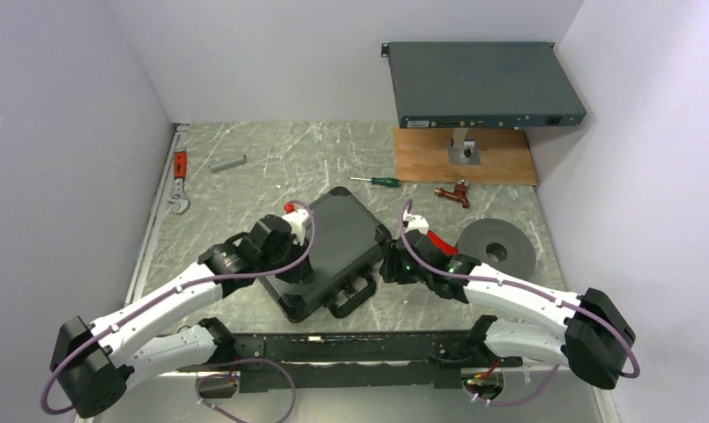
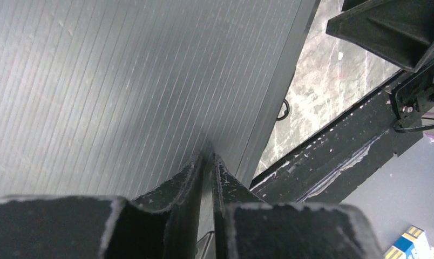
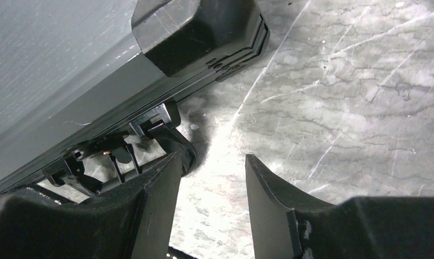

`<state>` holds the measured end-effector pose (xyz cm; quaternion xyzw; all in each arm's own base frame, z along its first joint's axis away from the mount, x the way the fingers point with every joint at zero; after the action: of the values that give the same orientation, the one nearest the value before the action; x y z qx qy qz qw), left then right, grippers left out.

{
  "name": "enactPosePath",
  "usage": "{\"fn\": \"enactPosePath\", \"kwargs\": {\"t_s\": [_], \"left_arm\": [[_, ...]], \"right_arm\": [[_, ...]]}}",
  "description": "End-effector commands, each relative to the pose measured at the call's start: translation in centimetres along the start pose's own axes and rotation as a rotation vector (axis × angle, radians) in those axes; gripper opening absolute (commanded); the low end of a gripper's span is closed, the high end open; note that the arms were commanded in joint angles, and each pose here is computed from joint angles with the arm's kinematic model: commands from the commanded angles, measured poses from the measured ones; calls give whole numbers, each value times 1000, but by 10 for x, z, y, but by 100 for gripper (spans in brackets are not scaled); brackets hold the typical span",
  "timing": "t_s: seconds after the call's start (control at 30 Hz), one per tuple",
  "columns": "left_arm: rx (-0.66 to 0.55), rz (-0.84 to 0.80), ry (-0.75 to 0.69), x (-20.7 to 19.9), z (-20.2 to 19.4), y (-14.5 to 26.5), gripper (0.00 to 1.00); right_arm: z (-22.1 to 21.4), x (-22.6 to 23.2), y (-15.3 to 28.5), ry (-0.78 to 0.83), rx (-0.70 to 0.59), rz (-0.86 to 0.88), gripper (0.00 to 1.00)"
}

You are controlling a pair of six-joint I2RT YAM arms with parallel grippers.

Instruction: Pack up texas hold em set

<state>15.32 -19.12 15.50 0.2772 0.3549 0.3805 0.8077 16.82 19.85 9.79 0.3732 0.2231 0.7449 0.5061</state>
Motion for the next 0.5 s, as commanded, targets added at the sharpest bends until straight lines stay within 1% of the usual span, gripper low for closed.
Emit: {"fn": "enactPosePath", "kwargs": {"t_s": [0.0,0.2,0.37,0.47], "left_arm": [[108,16,97,8,-46,-5,16],[156,52,166,16,-79,-13,10],[167,107,180,21,-88,-12,7],[169,119,180,23,-88,-11,6]], "right_arm": [[10,10,3,-26,-26,36,50],[11,24,-1,-27,-18,107,49],[9,39,-2,-13,-21,202,47],[4,47,-3,-23,-21,266,43]]}}
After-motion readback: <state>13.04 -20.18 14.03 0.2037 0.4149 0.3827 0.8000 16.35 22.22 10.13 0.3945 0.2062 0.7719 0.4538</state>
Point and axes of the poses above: each gripper's point midway between its finger pads, its own y axis back along the fingers, its own x axis along the line the jaws close on, z = x × y, the point moved 4 cm from there along y, back along the fingers, and after that the axes turned 1 degree about y, right-handed, at the moved point
